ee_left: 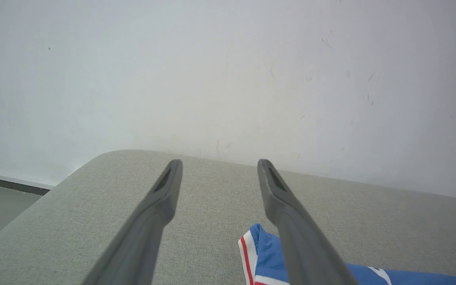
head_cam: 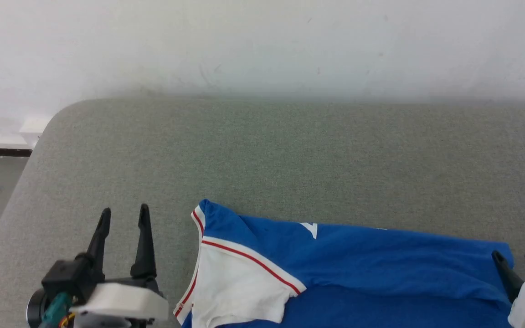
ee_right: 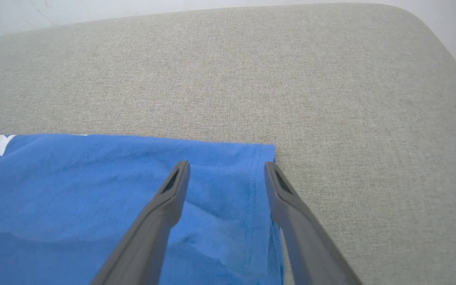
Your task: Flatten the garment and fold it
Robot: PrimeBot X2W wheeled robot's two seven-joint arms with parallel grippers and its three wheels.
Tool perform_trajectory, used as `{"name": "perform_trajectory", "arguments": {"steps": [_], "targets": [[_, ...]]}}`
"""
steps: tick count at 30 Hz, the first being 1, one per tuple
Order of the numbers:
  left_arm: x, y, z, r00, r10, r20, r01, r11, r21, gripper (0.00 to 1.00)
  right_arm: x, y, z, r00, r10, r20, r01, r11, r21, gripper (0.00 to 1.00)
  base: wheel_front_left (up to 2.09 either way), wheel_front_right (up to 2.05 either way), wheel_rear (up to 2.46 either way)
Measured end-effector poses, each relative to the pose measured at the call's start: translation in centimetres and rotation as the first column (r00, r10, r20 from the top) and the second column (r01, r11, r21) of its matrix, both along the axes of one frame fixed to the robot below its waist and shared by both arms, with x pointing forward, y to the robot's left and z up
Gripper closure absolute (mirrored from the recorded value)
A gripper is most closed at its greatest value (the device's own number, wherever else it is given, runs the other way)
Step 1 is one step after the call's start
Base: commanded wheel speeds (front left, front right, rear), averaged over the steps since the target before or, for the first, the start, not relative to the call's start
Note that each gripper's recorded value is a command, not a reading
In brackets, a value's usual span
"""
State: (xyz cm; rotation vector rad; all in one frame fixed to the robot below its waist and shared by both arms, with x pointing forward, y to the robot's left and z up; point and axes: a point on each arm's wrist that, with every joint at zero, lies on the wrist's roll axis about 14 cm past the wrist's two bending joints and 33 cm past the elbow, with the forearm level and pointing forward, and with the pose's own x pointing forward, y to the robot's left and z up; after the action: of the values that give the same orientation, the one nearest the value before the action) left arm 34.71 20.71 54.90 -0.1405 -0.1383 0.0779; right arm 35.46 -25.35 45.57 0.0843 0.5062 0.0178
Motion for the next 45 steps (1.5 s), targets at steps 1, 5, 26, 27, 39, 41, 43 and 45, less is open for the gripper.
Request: {"name": "perform_trajectory", "arguments": {"steps": [1, 5, 26, 27, 39, 41, 43, 45], "targets": [[-0.4, 0.3, 0.2, 1.0, 0.025, 0.014, -0.025, 1.0, -0.001, 0.0, -0.2, -0.1, -0.3, 1.0, -0.023, -0.005, 0.023, 1.0, 0.008, 0.0, 0.0, 0.0, 0.0], [-1.4, 0.1, 0.3, 0.998, 0.042, 0.043, -0.043, 0.999, 0.033, 0.0, -1.3, -0.9, -2.5, 0.992, -0.11, -0.061, 0.111, 0.994, 0.014, 0.0, 0.0, 0.0, 0.0], [-0.8, -0.8, -0.4, 0.999, 0.03, 0.044, -0.037, 0.984, 0.174, 0.0, -2.4, -1.7, -10.1, 0.931, -0.205, -0.303, 0.21, 0.978, -0.016, 0.0, 0.0, 0.0, 0.0], [-0.7, -0.8, -0.6, 0.999, 0.029, 0.04, -0.035, 0.984, 0.172, 0.0, -2.3, -1.5, -10.3, 0.929, -0.197, -0.312, 0.206, 0.979, -0.006, 0.18, 0.0, 0.0, 0.0], [-0.9, -0.8, -0.7, 0.999, 0.025, 0.04, -0.031, 0.986, 0.167, 0.0, -1.6, -2.4, -8.7, 0.946, -0.209, -0.247, 0.225, 0.973, 0.04, 1.0, 0.0, 0.0, 0.0], [-0.9, -0.9, -0.5, 0.999, 0.014, 0.045, -0.021, 0.986, 0.164, 0.0, -1.7, -4.4, -7.9, 0.943, -0.247, -0.225, 0.256, 0.967, 0.014, 1.0, 0.0, 0.0, 0.0], [-1.0, -1.2, -0.5, 0.999, 0.004, 0.047, -0.012, 0.987, 0.163, 0.0, -2.2, -7.1, -7.0, 0.933, -0.296, -0.205, 0.295, 0.955, -0.034, 1.0, 0.0, 0.0, 0.0], [-1.0, -1.4, -0.4, 0.999, -0.006, 0.052, -0.003, 0.987, 0.161, 0.0, -2.7, -9.6, -6.1, 0.922, -0.339, -0.187, 0.328, 0.941, -0.086, 1.0, 0.0, 0.0, 0.0]]}}
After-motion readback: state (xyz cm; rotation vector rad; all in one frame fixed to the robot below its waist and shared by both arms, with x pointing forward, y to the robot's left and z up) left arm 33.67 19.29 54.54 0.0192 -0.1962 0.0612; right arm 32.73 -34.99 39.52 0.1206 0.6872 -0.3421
